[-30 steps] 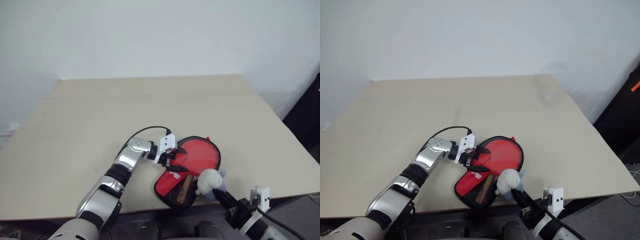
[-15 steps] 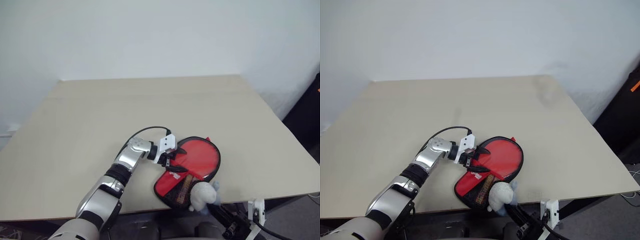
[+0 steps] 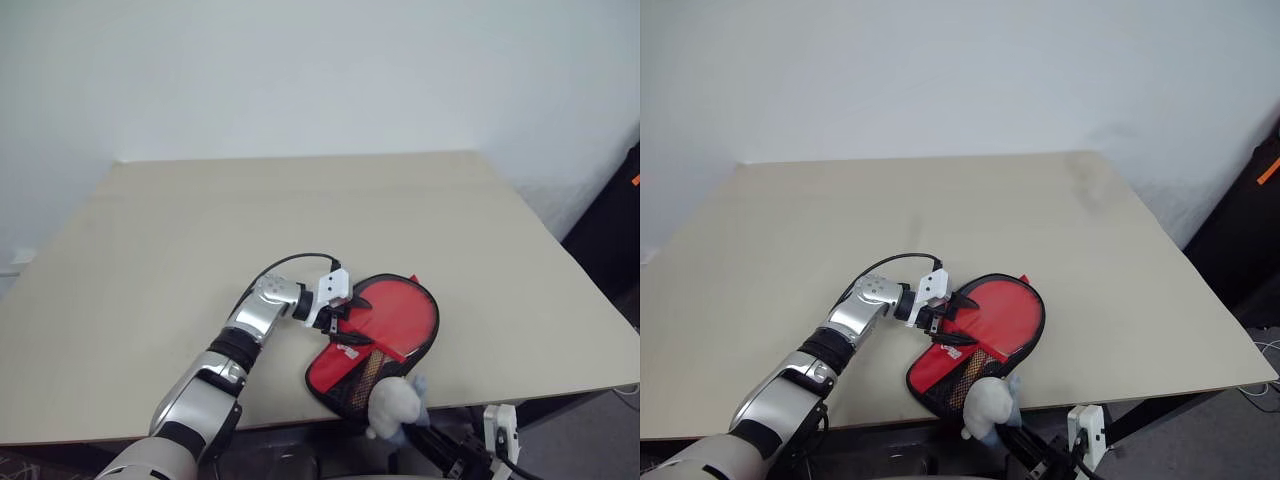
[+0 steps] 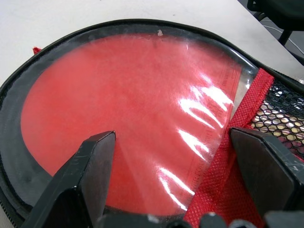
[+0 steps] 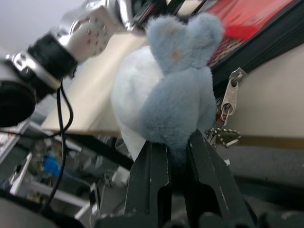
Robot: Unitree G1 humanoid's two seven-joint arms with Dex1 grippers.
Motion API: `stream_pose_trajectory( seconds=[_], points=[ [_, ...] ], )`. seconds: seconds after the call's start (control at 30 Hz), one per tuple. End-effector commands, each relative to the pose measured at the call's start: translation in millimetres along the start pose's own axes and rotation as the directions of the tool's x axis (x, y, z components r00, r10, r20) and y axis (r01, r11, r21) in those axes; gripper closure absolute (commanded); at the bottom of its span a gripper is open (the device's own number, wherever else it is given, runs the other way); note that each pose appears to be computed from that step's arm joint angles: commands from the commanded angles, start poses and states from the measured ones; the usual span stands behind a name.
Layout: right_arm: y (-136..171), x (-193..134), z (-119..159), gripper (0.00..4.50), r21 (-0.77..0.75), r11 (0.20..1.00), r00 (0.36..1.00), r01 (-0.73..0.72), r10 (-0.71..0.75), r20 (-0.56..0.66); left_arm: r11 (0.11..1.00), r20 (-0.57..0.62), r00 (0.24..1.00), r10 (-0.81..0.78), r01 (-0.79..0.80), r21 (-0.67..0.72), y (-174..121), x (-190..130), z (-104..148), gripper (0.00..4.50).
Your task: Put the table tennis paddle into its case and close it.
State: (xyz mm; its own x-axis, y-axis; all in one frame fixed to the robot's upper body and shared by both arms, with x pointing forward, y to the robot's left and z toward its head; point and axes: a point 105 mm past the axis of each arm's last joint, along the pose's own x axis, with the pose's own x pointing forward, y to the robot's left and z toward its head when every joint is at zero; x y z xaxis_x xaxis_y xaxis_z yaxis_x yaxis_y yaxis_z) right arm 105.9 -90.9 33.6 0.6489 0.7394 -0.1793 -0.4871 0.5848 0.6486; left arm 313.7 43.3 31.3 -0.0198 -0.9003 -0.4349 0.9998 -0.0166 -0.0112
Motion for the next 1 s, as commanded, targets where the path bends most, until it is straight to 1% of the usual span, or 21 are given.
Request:
stream_pose_trajectory(
  seconds=[0.03, 0.13, 0.3, 0.37, 0.47, 0.57, 0.73, 0.8, 1.0],
  points=[
    [20, 8, -14, 4.49, 0.027, 0.996, 0.994, -0.084, 0.085, -0.061, 0.987, -0.224, 0.974, -0.024, -0.013, -0.163, -15, -11, -64, 0.45],
    [25, 12, -15, 4.49, 0.012, 0.994, 0.991, -0.11, 0.111, -0.076, 0.987, -0.227, 0.974, -0.023, -0.014, -0.163, -14, -11, -63, 0.45],
    [25, 20, 4, 4.49, -0.026, 0.992, 0.992, -0.126, 0.126, -0.015, 0.987, -0.23, 0.973, -0.018, -0.02, -0.162, -13, -12, -64, 0.45],
    [30, 25, 15, 4.49, -0.043, 0.988, 0.988, -0.15, 0.15, 0.019, 0.987, -0.228, 0.973, -0.017, -0.021, -0.162, -13, -12, -64, 0.45],
    [35, 32, 24, 4.49, -0.06, 0.985, 0.985, -0.163, 0.166, 0.044, 0.986, -0.226, 0.974, -0.014, -0.024, -0.163, -12, -12, -64, 0.45],
    [30, 39, 36, 4.49, -0.076, 0.988, 0.986, -0.138, 0.145, 0.089, 0.986, -0.225, 0.974, -0.012, -0.026, -0.163, -12, -12, -64, 0.45],
    [21, 57, 42, 4.49, -0.071, 0.992, 0.986, -0.1, 0.108, 0.124, 0.986, -0.219, 0.976, -0.015, -0.022, -0.166, -13, -11, -63, 0.45],
    [20, 62, 48, 4.49, -0.067, 0.993, 0.981, -0.094, 0.104, 0.164, 0.985, -0.212, 0.977, -0.013, -0.024, -0.172, -13, -11, -62, 0.45],
    [11, 66, 58, 4.49, -0.046, 0.998, 0.972, -0.038, 0.048, 0.229, 0.985, -0.217, 0.976, -0.008, -0.03, -0.171, -12, -13, -62, 0.45]
  ],
)
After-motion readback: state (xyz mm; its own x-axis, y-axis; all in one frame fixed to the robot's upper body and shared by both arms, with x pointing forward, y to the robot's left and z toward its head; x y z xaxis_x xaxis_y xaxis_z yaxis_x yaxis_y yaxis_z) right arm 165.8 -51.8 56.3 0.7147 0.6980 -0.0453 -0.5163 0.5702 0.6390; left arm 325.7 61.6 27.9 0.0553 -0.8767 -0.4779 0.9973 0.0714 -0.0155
